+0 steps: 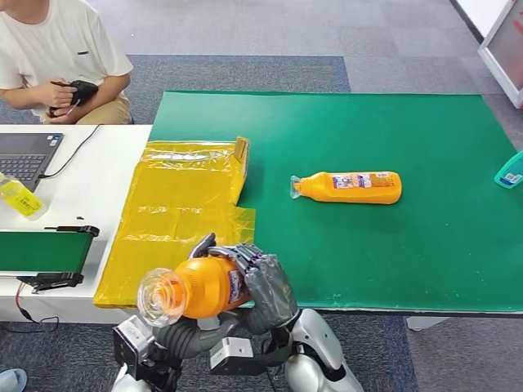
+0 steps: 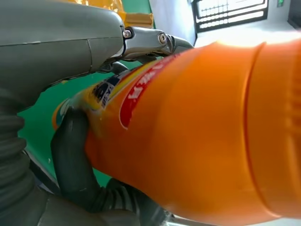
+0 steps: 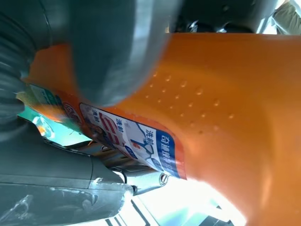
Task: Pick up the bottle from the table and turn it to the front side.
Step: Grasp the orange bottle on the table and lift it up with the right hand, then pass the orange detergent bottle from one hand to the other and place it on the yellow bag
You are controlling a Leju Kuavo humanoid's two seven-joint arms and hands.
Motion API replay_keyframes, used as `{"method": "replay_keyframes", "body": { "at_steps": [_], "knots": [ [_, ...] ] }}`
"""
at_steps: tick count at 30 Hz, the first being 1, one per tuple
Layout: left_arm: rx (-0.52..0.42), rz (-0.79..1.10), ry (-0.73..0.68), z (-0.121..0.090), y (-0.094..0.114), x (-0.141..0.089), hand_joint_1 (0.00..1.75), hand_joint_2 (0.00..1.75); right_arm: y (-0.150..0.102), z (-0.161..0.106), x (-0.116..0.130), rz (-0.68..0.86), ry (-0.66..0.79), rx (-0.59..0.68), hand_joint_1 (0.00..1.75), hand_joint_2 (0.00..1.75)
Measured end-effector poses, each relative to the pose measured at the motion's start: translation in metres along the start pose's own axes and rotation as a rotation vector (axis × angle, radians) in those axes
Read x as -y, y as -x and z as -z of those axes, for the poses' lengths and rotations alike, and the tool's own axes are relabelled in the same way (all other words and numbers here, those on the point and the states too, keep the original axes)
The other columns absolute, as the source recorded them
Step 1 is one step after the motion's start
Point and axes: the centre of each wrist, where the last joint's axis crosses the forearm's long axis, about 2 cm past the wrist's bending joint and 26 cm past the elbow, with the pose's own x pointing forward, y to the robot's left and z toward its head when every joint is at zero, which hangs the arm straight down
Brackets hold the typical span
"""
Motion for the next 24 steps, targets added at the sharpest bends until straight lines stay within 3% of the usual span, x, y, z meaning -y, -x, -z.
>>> {"method": "replay_keyframes", "body": {
  "at_steps": [16, 24],
  "knots": [
    [0.022, 0.35, 0.073, 0.014, -0.011, 0.005, 0.0, 1.75, 0.006, -0.006, -0.004, -0.086, 0.015, -0.063, 1.75, 1.75],
    [0.019, 0.363, 0.08, 0.016, -0.013, 0.005, 0.0, 1.75, 0.014, -0.014, -0.009, -0.107, -0.007, -0.105, 1.75, 1.75]
  ]
}}
